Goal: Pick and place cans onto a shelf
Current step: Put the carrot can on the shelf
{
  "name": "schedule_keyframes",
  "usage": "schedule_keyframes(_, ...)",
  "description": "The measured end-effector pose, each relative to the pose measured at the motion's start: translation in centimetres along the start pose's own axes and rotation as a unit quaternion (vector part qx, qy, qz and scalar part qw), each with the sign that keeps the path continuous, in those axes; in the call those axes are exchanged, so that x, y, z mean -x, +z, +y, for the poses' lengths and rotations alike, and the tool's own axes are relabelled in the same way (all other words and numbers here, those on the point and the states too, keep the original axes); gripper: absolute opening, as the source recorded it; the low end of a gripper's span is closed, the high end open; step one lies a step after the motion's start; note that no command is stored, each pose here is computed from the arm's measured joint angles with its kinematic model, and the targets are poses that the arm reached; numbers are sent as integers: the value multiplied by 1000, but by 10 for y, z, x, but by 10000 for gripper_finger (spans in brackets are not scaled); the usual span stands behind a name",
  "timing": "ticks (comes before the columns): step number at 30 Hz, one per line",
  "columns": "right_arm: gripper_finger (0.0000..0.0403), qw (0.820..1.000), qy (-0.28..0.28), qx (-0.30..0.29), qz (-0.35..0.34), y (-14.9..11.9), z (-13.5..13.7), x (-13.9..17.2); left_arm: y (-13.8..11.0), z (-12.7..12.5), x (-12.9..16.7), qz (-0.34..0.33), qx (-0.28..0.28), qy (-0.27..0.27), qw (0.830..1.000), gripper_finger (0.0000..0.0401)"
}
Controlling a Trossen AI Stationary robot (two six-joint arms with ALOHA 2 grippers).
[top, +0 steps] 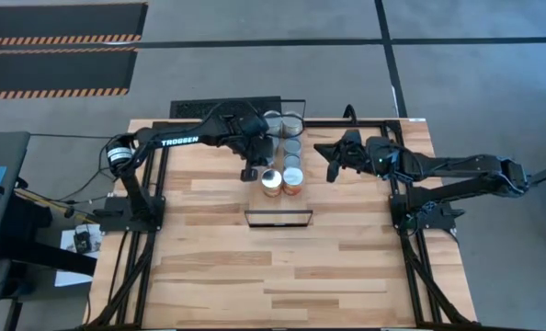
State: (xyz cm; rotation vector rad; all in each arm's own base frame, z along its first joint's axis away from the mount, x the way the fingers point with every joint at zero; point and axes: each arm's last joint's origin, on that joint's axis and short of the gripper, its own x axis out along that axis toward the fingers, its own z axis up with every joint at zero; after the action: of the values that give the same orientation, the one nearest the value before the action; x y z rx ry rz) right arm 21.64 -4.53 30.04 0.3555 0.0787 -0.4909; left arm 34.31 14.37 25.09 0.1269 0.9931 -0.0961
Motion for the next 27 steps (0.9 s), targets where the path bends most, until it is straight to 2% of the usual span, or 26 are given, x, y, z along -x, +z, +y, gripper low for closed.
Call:
schedule_keyframes(9, 11, 1000, -3, -2, -1, 0, -1, 0, 1, 3, -2, -19, -30, 9, 999, 0)
schedule_keyframes(16, 11, 1000, -7, -3, -3, 1, -3, -1, -2, 6, -13, -9, -58, 3, 998, 0)
schedule_keyframes(27, 11, 1000, -8, -5, -6, 3, -5, -1, -7, 8, -23, 5, -59, -9, 998, 4)
